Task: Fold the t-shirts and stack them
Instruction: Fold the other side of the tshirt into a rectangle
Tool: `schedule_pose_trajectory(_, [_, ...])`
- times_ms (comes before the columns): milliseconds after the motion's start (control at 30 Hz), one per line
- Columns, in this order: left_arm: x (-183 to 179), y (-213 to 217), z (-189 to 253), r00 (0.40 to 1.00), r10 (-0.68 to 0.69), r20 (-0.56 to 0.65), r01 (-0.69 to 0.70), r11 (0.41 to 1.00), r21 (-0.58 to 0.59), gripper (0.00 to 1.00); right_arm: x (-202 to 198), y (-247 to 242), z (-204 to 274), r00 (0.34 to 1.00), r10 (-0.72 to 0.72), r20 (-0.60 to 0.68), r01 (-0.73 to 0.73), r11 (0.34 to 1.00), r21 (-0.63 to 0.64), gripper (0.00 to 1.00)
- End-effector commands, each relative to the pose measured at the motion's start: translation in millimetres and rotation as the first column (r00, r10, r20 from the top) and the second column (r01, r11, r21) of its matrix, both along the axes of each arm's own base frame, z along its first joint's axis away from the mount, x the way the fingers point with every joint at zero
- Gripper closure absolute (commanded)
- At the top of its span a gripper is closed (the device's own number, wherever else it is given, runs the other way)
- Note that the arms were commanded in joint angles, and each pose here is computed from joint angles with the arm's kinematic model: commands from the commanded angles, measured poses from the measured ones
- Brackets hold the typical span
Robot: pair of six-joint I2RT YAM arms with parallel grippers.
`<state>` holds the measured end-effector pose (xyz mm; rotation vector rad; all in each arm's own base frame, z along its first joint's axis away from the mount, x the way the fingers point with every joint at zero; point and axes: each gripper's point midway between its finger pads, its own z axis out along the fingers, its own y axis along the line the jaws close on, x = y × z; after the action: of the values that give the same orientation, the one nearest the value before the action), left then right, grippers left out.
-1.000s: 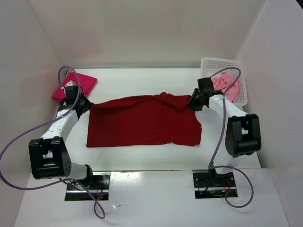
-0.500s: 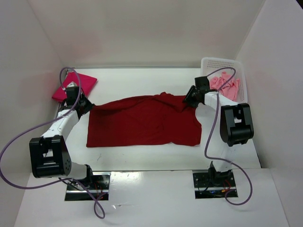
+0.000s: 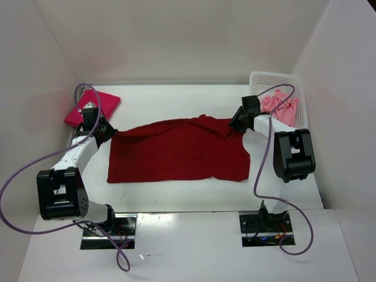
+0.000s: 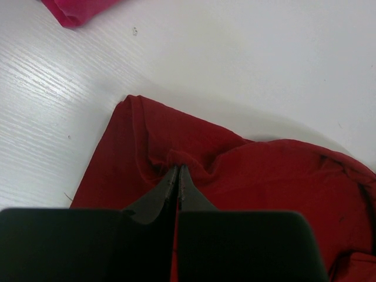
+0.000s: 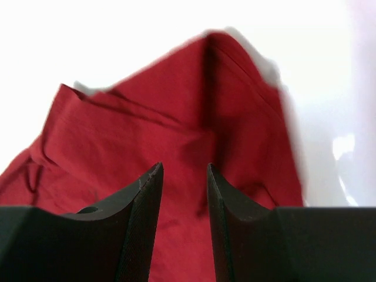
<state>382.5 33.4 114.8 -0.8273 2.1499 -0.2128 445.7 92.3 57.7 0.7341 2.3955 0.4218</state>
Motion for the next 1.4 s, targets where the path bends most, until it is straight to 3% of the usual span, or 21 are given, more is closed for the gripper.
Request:
schedule_pose_trajectory(0, [10,1,10,0.999,0.003,0.047,-0.003,1.000,-0.006,1.00,0,-14,45,0.988,-0.082,0.131,0.086,0.996,-0.030,0.59])
schedule_pose_trajectory(367, [10,2,7,0.999,0.003,0.038,-0.003,1.000,-0.007,1.00,-5,-9,1,0.998,-0.066,0.010,0.066,0.998,-0.023,0.60])
schedule_pose_trajectory(733, [14,2,5,0.999,0.003,0.038,-0.003,1.000,-0.007,1.00,-3,5,-11,0.999,-0.038,-0.006,0.038,0.999,-0.003,0.60])
schedule_pose_trajectory(867, [14,2,5,0.999,0.003,0.038,-0.003,1.000,-0.007,1.00,3,13,-7,0.999,-0.030,0.015,0.030,0.999,0.014,0.66])
schedule_pose_trajectory(1033, [14,2,5,0.999,0.003,0.038,-0.003,1.000,-0.007,1.00,5,17,-3,1.000,-0.021,0.021,0.021,1.000,0.015,0.82])
schedule_pose_trajectory(1233, [16,2,7,0.999,0.003,0.047,-0.003,1.000,-0.006,1.00,7,10,13,0.998,-0.035,0.043,0.037,0.998,-0.041,0.83])
schedule_pose_trajectory(1367, [16,2,7,0.999,0.003,0.047,-0.003,1.000,-0.006,1.00,7,4,20,0.997,-0.049,0.059,0.053,0.996,-0.071,0.93])
